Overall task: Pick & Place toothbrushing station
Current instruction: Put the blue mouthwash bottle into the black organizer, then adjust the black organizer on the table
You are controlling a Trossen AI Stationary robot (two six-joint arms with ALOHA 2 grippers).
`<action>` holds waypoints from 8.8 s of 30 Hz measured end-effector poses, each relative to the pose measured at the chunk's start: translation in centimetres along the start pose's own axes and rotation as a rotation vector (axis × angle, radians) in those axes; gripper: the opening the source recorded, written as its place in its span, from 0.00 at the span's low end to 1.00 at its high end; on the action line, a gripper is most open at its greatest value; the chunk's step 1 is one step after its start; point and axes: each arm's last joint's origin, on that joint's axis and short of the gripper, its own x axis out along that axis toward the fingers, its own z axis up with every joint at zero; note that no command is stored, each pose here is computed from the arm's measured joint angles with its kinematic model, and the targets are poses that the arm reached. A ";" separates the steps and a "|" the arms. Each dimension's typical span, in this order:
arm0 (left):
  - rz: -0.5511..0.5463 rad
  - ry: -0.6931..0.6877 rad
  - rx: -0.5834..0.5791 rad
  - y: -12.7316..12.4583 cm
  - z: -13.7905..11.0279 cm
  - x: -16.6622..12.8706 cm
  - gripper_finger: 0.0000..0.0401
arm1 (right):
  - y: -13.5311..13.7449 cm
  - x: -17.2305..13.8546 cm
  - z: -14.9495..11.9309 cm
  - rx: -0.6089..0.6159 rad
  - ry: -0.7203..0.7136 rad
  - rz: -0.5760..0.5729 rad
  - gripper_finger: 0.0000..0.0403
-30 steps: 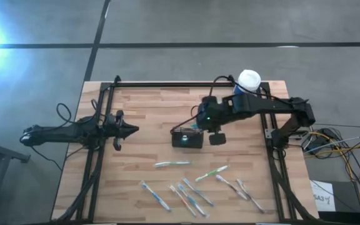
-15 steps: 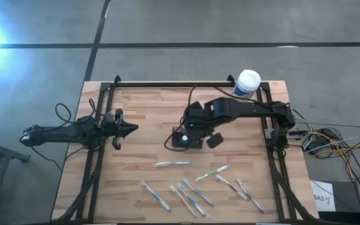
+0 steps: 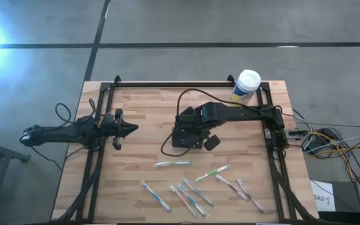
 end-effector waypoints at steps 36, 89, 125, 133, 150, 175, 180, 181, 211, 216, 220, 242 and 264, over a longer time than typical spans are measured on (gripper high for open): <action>0.009 0.042 0.003 0.1 -0.4 0.0 0.05 | 0.6 2.2 0.3 -0.255 0.063 -0.018 0.22; 0.017 0.060 0.008 0.1 -0.6 0.1 0.05 | 0.3 9.3 1.0 -0.291 0.069 0.133 0.22; 0.077 0.108 0.016 0.6 -2.0 0.1 0.05 | -1.2 10.3 0.1 -0.181 0.010 0.179 0.27; 0.077 0.107 0.016 0.6 -2.0 0.1 0.05 | -1.3 10.0 0.2 -0.157 0.010 0.173 0.34; 0.064 0.047 0.008 0.5 -1.5 0.2 0.05 | -2.2 3.9 -0.7 0.085 -0.094 0.256 0.32; -0.006 0.271 -0.255 -0.5 -4.2 2.2 0.00 | 11.4 2.5 -13.3 1.101 -0.527 -0.170 0.02; 0.049 0.386 -0.303 -0.9 -4.6 3.6 0.00 | 12.5 5.9 -14.2 1.202 -0.432 -0.146 0.02; 0.056 0.409 -0.306 -1.0 -4.7 3.9 0.00 | 12.7 6.5 -14.2 1.213 -0.416 -0.144 0.02; 0.252 0.735 -0.121 -1.8 -8.1 16.8 0.01 | 12.8 17.3 -10.9 1.276 -0.252 -0.110 0.02; 0.263 0.739 -0.118 -1.7 -8.5 17.8 0.01 | 12.7 17.1 -10.8 1.266 -0.278 -0.114 0.02; 0.264 0.739 -0.121 -1.6 -8.5 17.8 0.01 | 12.6 17.2 -10.5 1.257 -0.306 -0.109 0.02; 0.265 0.738 -0.091 -1.0 -8.3 17.8 0.01 | 12.4 19.0 -9.1 1.163 -0.390 -0.145 0.02; 0.274 0.734 -0.091 -0.8 -8.3 17.9 0.02 | 12.6 18.9 -8.5 1.114 -0.434 -0.089 0.02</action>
